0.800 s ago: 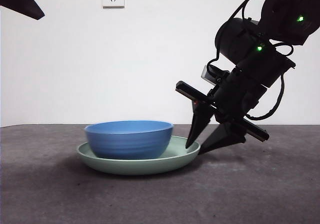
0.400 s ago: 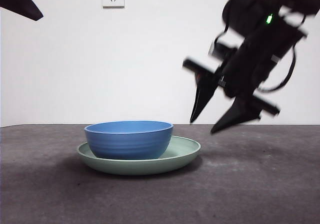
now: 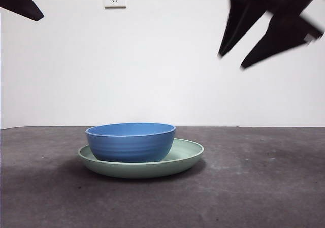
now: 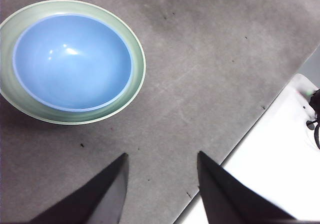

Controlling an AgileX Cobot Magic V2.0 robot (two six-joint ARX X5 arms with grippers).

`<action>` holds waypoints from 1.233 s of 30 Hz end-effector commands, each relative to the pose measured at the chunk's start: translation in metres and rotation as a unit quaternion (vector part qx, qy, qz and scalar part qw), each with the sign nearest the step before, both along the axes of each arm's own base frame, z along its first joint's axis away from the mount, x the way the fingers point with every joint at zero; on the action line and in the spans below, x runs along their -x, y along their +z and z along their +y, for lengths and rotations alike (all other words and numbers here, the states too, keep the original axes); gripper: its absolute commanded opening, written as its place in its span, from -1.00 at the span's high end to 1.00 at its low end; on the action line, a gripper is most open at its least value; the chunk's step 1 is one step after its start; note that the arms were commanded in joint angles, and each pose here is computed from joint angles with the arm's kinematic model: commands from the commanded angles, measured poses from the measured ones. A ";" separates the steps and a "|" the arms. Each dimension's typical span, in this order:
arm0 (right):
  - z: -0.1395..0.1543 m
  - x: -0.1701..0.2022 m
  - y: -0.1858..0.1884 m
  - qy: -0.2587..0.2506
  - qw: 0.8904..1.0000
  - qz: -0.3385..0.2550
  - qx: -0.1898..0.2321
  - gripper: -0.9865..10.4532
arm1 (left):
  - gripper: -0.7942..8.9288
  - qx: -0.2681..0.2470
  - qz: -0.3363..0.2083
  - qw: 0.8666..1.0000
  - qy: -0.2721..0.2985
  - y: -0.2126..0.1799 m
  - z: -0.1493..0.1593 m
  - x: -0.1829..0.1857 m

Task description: Pick up the blue bowl, put it on the green plate, put it on desk

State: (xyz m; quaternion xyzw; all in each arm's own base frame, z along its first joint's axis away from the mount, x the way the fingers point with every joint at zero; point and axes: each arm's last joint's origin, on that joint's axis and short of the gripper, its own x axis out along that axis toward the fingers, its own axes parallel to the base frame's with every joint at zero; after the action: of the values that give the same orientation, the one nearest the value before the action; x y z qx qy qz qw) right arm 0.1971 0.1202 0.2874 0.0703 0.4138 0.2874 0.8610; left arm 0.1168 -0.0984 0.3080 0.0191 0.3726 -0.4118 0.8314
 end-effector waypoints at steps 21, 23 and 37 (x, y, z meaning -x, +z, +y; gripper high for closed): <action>-0.031 0.093 0.039 0.108 0.993 -0.047 0.018 0.43 | 0.38 0.001 -0.004 1.000 -0.006 0.002 -0.002 0.000; -0.031 0.093 0.039 0.108 0.993 -0.047 0.018 0.43 | 0.38 0.001 -0.004 1.000 -0.006 0.002 -0.002 0.000; -0.032 0.094 0.037 0.107 0.993 -0.038 0.025 0.81 | 0.82 0.001 -0.005 1.000 -0.006 0.002 -0.002 0.000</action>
State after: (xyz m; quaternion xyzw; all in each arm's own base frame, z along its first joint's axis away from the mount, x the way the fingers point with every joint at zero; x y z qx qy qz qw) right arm 0.1029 0.0870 0.3209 -0.0017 0.3998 0.3640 0.8412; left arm 0.1168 -0.0984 0.3079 0.0191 0.3729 -0.4117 0.8313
